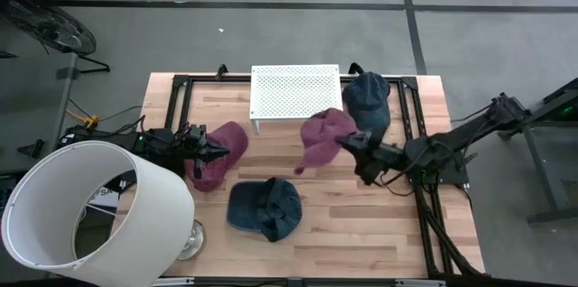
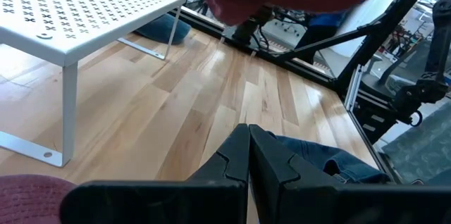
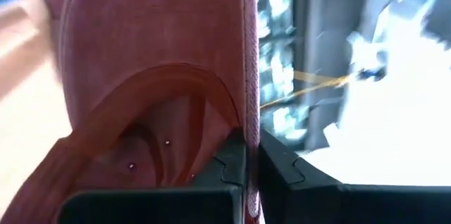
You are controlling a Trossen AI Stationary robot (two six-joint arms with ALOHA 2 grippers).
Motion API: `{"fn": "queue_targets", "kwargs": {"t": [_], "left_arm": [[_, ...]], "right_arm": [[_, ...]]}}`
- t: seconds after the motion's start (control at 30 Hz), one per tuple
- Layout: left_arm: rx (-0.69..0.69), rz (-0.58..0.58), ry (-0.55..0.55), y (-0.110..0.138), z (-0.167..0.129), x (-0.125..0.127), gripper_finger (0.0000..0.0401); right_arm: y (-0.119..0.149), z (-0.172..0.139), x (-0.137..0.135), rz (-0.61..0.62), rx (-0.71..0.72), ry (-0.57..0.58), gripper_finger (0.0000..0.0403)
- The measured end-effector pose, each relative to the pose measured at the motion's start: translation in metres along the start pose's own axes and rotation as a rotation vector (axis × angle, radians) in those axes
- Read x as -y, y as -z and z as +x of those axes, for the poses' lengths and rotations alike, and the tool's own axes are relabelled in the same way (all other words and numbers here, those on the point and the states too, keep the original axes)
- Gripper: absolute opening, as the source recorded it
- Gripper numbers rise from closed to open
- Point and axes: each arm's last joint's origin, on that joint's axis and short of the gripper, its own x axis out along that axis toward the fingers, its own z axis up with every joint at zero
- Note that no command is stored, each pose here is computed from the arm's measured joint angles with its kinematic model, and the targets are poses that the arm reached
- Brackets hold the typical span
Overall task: Pick & Place hat
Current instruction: Put the right dark red cap on the shelf
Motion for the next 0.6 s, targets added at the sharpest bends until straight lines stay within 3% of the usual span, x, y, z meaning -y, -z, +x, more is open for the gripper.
{"fn": "queue_targets", "kwargs": {"t": [0.2,0.6], "left_arm": [[0.0,0.0,0.0,0.0,0.0,0.0,0.0001],[0.0,0.0,0.0,0.0,0.0,0.0,0.0001]], "right_arm": [[-0.001,-0.001,-0.025,-0.065,0.079,0.102,0.0015],[-0.004,-0.001,-0.016,-0.161,0.258,0.193,0.0006]]}}
